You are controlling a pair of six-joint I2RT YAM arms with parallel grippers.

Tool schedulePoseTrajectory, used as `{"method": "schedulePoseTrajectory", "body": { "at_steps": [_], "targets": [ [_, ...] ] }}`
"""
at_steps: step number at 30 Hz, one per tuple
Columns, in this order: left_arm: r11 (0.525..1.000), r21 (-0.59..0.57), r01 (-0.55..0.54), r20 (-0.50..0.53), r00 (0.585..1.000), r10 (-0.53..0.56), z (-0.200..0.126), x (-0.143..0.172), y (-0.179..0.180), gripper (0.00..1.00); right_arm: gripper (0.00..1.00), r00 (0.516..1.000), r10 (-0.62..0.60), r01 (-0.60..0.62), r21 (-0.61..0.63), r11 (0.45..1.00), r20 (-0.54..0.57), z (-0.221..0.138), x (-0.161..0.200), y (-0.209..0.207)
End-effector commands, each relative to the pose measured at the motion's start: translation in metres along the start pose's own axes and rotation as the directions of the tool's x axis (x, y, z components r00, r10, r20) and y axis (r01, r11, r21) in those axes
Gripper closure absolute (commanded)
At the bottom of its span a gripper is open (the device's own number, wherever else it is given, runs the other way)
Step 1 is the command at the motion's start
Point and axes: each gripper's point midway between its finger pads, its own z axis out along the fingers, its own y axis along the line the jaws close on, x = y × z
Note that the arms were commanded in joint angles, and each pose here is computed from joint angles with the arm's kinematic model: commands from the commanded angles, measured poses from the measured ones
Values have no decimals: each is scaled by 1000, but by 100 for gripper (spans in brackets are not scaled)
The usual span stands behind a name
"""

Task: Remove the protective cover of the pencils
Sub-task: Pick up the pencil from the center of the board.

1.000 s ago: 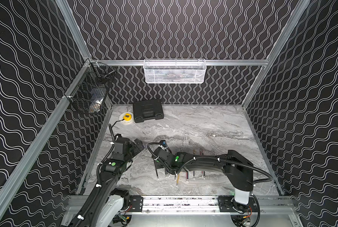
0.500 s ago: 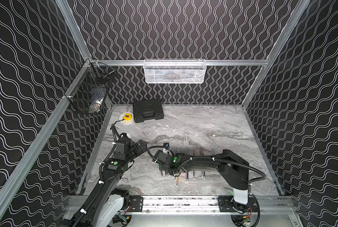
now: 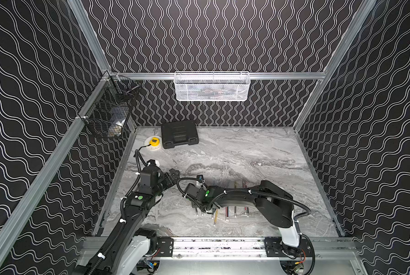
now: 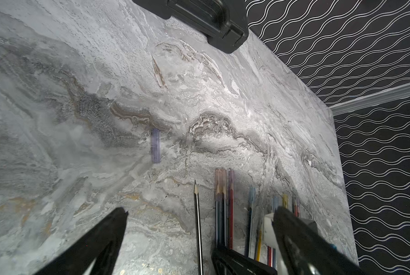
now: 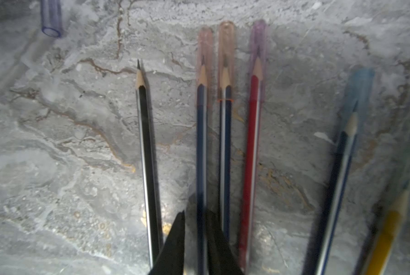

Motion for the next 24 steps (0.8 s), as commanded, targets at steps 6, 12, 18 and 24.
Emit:
{"method": "schedulePoseTrajectory", "body": {
  "at_steps": [6, 12, 18, 24],
  "targets": [
    [1000, 27, 8, 61, 998, -10, -8, -6, -2, 1, 83, 1000, -8, 9, 42, 999, -27, 11, 7, -2],
    [1000, -19, 21, 108, 994, -19, -20, -11, 6, 1, 84, 999, -11, 13, 54, 998, -32, 15, 9, -2],
    [996, -54, 73, 197, 979, -61, -37, -16, 19, 1, 89, 999, -17, 19, 46, 999, -42, 19, 11, 3],
    [990, -110, 93, 230, 971, -66, -46, -20, 29, 1, 91, 999, -21, 23, 42, 999, -40, 19, 9, 7]
  ]
}}
